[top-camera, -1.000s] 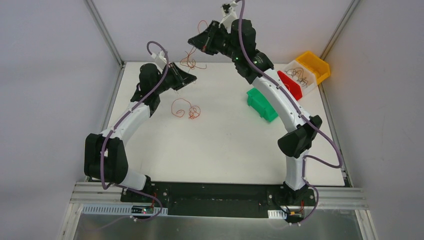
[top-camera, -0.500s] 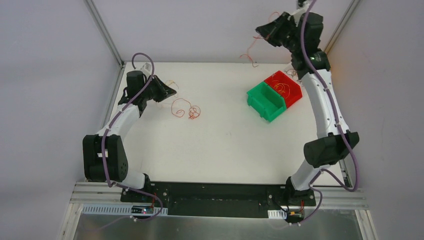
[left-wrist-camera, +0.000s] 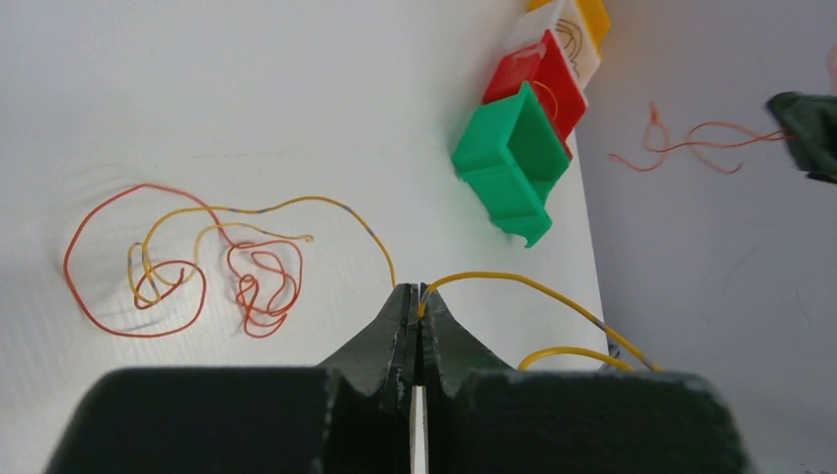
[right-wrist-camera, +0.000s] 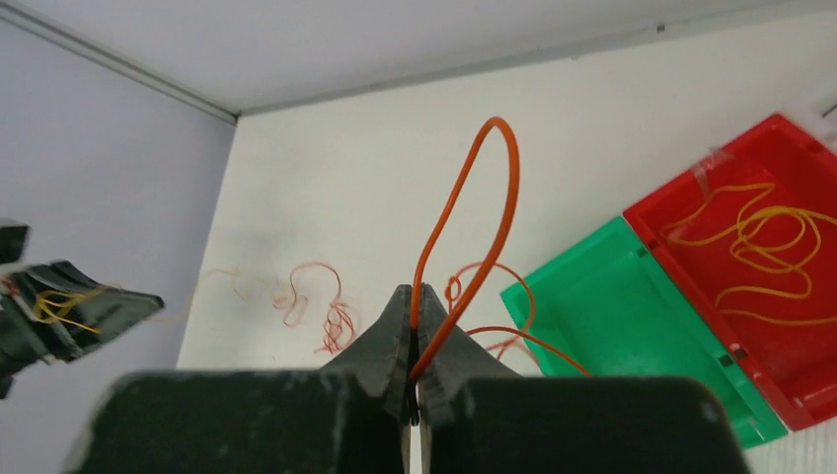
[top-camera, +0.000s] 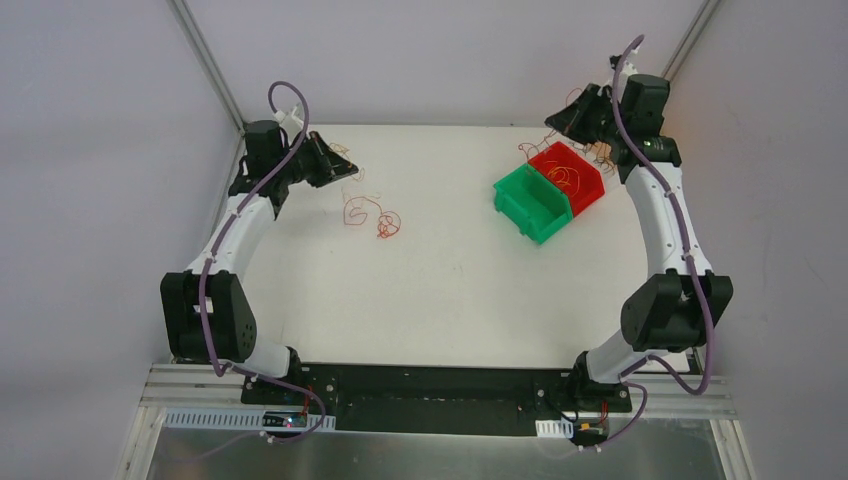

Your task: Untangle the cables

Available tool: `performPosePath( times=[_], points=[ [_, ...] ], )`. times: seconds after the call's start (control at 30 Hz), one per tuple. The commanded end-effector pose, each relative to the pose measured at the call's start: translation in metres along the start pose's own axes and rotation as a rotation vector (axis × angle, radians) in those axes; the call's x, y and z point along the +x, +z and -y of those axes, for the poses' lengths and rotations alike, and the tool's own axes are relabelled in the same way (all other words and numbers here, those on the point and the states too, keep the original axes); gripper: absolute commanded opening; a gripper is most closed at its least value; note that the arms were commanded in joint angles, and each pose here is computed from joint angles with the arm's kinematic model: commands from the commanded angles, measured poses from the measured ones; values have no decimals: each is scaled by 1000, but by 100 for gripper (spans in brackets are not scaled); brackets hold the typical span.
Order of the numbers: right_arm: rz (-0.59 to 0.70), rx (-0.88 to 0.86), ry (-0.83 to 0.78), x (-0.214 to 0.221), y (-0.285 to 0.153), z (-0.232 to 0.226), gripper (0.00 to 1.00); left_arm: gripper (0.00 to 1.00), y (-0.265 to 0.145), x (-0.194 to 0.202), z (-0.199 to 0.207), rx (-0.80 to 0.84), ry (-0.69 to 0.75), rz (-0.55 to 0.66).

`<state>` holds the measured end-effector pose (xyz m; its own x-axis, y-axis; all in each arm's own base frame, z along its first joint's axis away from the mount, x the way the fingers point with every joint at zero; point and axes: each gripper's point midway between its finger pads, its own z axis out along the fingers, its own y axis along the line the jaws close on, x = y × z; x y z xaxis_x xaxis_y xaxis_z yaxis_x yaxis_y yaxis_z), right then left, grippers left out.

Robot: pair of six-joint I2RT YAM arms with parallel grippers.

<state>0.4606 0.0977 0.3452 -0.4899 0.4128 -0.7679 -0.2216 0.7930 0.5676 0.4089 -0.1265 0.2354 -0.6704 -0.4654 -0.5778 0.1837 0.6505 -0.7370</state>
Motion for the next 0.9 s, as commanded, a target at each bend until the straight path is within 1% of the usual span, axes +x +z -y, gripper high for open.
performPosePath(
  times=[0.0, 0.1, 0.2, 0.27, 0.4, 0.5, 0.57, 0.6, 0.67, 0.77, 0.8, 0.87],
  points=[
    [-76, -45, -157, 26, -7, 4, 0, 0, -9, -21, 44, 132, 94, 15],
    [-137, -18, -213, 51, 2, 28, 0, 0, -10, -19, 61, 180, 129, -2],
    [-189, -8, -235, 73, 12, 46, 0, 0, -11, -14, 73, 212, 175, -17],
    [-216, -10, -230, 85, 20, 56, 0, 0, -11, -12, 77, 222, 198, -20],
    [-263, 6, -207, 103, 38, 76, 0, 0, -10, -11, 77, 216, 199, -36],
    [-292, 8, -198, 115, 49, 87, 0, 0, -10, -12, 87, 256, 218, -53],
    [-329, 0, -178, 122, 53, 87, 17, 0, -12, -12, 100, 301, 247, -65],
    [-341, -10, -171, 121, 52, 84, 21, 0, -13, -12, 106, 321, 259, -70],
    [-357, -30, -159, 120, 48, 76, 32, 0, -18, -11, 119, 364, 278, -83],
    [-337, -72, -170, 107, 36, 57, 56, 0, -26, -8, 137, 427, 292, -108],
    [-322, -98, -179, 101, 31, 47, 62, 0, -29, -7, 143, 447, 296, -114],
    [-286, -168, -226, 91, 19, 21, 67, 0, -36, -8, 157, 490, 302, -119]
  ],
)
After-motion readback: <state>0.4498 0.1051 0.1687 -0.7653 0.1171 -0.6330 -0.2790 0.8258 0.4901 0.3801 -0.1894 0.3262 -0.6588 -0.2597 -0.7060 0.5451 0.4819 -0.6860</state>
